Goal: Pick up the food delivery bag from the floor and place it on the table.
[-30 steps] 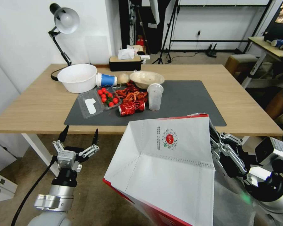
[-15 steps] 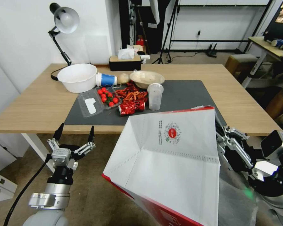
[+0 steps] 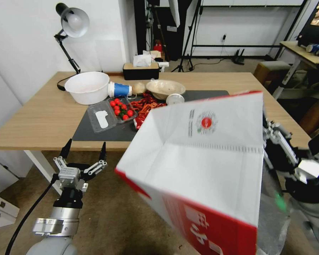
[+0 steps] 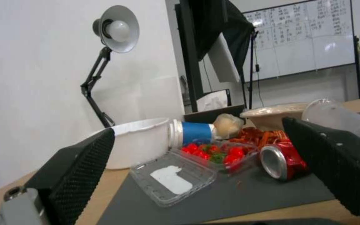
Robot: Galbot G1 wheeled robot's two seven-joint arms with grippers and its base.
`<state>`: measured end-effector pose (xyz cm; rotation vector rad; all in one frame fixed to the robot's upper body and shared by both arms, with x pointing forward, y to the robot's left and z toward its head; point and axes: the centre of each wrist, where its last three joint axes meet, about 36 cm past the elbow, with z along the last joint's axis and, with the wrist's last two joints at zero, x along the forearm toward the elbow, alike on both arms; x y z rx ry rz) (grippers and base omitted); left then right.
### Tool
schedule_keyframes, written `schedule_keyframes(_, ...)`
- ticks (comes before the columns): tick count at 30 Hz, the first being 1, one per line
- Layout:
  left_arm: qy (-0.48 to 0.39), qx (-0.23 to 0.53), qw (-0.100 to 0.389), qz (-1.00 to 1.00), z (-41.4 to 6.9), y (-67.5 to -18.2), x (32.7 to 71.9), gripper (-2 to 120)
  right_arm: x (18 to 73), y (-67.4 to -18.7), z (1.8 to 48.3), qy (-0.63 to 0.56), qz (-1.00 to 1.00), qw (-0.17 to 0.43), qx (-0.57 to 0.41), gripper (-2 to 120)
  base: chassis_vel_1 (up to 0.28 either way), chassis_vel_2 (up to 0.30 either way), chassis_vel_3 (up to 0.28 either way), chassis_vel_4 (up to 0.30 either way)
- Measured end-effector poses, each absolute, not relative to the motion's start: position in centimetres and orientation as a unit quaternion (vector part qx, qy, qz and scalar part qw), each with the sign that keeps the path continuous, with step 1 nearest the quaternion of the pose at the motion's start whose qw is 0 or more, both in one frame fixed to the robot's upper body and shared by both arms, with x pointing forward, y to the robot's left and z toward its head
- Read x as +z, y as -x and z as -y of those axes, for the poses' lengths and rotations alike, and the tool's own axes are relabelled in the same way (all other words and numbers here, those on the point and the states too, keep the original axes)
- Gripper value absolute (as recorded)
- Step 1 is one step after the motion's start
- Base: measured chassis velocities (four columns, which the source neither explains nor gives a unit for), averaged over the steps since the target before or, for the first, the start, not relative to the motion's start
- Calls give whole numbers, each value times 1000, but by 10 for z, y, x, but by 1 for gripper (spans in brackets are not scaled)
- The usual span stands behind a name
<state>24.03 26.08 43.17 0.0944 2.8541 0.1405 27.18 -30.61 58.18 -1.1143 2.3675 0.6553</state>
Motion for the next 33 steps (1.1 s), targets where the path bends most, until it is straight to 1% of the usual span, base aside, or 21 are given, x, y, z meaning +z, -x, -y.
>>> schedule_keyframes(7,-42,50,134,-989,-260,-244,428,100,598,-278,312,352,-877,227,236,0,0,0,0,0)
schedule_keyframes(16,-43,51,133,-989,-258,-243,428,100,625,-291,313,325,-882,249,233,0,0,0,0,0)
schedule_keyframes(33,-45,55,131,-989,-253,-240,423,100,668,-307,311,280,-898,267,210,0,0,0,0,0)
